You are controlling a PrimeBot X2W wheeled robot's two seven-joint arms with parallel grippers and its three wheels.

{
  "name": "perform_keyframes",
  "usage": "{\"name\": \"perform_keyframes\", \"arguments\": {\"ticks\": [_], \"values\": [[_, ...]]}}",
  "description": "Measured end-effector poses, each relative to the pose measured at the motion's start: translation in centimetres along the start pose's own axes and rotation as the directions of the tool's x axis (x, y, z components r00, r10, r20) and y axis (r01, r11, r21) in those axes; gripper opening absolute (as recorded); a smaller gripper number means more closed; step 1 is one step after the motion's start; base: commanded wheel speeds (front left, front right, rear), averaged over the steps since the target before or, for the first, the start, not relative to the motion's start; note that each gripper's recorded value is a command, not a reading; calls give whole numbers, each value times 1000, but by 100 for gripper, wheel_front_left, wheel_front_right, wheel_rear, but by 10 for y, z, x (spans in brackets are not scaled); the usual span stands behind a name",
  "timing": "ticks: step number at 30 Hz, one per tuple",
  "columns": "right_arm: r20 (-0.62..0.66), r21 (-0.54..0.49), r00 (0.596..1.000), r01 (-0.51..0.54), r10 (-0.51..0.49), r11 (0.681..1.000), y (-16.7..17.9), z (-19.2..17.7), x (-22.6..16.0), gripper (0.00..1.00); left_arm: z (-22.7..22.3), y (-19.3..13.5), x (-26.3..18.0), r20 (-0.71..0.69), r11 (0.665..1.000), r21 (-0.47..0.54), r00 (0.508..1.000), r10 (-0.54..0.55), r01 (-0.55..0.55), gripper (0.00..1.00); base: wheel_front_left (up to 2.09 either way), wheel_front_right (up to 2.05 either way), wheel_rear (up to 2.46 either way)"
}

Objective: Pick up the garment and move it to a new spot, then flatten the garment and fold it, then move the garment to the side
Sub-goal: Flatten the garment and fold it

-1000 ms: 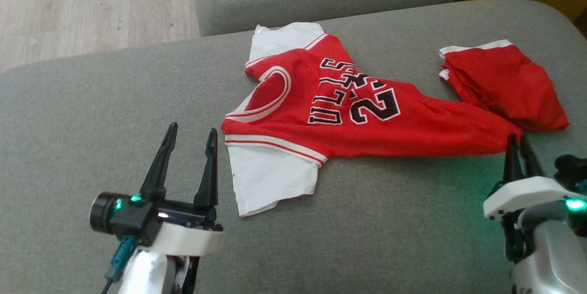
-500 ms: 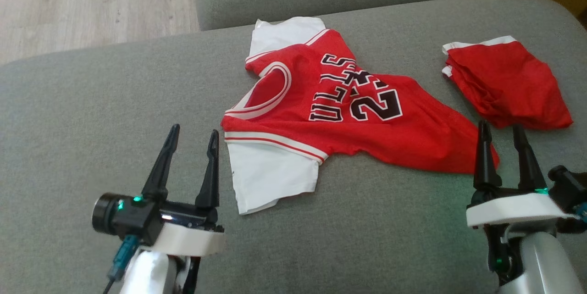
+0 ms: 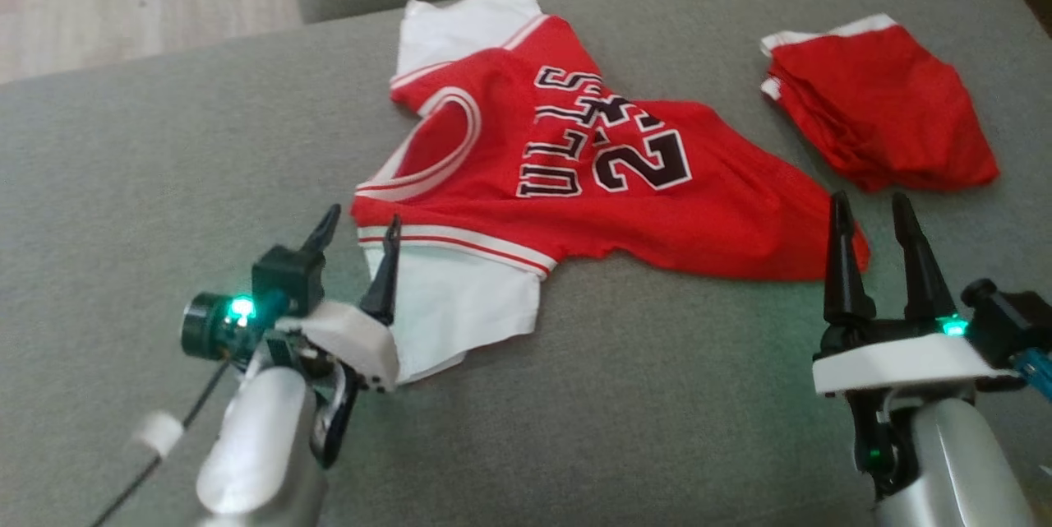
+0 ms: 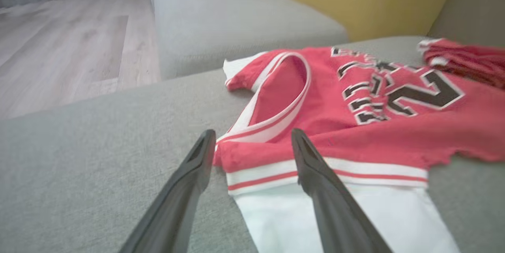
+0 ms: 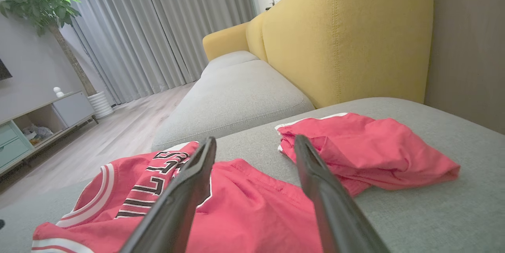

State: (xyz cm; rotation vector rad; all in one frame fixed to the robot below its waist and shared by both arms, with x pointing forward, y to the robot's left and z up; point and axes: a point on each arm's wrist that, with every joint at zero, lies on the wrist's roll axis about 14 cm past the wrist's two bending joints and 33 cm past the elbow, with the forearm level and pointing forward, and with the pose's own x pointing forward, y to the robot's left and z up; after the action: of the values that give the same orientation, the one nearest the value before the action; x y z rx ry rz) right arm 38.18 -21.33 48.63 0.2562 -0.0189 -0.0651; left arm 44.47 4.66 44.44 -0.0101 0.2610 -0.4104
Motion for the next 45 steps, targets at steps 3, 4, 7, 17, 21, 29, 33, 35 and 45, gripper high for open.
{"name": "perform_keyframes", "arguments": {"ticks": [3, 4, 7, 17, 21, 29, 33, 35, 45], "values": [[-4, -8, 1000, 17, -17, 1000, -6, -1, 2, 100, -25, 12, 19, -127, 999, 29, 992, 29, -25, 100, 0, 0, 0], [-4, -9, 1000, 21, -21, 1000, -8, -1, 2, 100, -29, 16, 23, -147, 999, 36, 988, 40, -35, 100, 0, 0, 0], [-9, -8, 999, 38, -38, 999, -13, -2, 2, 100, -41, 26, 32, -191, 998, 43, 980, 60, -53, 100, 0, 0, 0], [-22, -17, 998, 66, -66, 998, -22, -6, -2, 100, -65, 21, 44, -281, 1000, -12, 960, 13, -17, 0, 0, 0, 0], [-17, -17, 998, 62, -62, 998, -21, -4, -1, 100, -64, 21, 45, -280, 1000, -18, 960, 2, -7, 0, 0, 0, 0], [-2, -19, 1000, 29, -29, 999, -11, -1, 5, 100, -44, 64, 35, -150, 992, 11, 980, 127, -127, 0, 0, 0, 0], [-7, -13, 1000, -1, 1, 1000, -1, -3, 9, 100, -35, 79, 26, -106, 985, 20, 979, 174, -173, 0, 0, 0, 0], [-18, -9, 1000, -16, 16, 1000, 4, -5, 11, 100, -34, 86, 19, -97, 981, 24, 976, 195, -193, 0, 0, 0, 0], [-59, 1, 993, -98, 98, 995, 33, -17, 19, 100, -6, 108, -17, 46, 964, -7, 963, 264, -264, 100, 0, 0, 0]]}}
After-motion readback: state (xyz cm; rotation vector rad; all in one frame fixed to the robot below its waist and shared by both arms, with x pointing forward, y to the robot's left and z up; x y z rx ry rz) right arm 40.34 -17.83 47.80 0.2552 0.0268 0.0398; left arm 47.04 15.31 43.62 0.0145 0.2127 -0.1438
